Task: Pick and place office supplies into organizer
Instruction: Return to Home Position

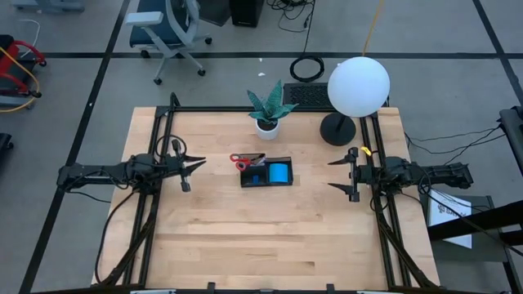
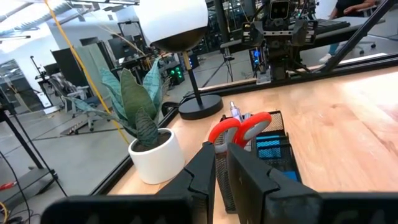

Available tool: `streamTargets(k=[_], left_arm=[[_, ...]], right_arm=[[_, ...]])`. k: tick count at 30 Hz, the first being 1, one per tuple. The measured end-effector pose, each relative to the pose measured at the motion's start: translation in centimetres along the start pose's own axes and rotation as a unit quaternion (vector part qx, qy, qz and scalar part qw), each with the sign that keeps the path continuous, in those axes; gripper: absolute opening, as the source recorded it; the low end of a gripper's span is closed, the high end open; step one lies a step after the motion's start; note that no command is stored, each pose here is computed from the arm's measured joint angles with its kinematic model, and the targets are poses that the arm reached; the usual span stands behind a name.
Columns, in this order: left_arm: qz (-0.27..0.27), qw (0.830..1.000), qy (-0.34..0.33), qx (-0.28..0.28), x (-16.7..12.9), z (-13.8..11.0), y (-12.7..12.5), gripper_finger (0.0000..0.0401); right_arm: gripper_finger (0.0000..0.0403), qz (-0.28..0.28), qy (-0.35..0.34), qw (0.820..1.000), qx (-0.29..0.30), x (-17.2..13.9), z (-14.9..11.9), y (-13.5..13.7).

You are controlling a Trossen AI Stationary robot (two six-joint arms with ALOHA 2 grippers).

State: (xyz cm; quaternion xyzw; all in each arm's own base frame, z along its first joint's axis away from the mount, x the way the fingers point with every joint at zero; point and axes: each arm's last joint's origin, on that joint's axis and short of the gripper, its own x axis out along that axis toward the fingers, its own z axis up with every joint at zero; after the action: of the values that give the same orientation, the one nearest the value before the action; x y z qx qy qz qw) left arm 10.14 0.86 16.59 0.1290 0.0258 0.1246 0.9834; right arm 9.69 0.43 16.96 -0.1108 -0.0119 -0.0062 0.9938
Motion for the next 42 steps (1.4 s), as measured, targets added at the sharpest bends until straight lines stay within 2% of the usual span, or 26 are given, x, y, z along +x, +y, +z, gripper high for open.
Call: streamTargets(k=[42], left_arm=[[0.003,1.0,-0.009,-0.003,0.0,0.17,0.05,0.0051]], right_arm=[[0.0309,0.0,0.0,1.0,0.001,0.01,-0.02,0.0]])
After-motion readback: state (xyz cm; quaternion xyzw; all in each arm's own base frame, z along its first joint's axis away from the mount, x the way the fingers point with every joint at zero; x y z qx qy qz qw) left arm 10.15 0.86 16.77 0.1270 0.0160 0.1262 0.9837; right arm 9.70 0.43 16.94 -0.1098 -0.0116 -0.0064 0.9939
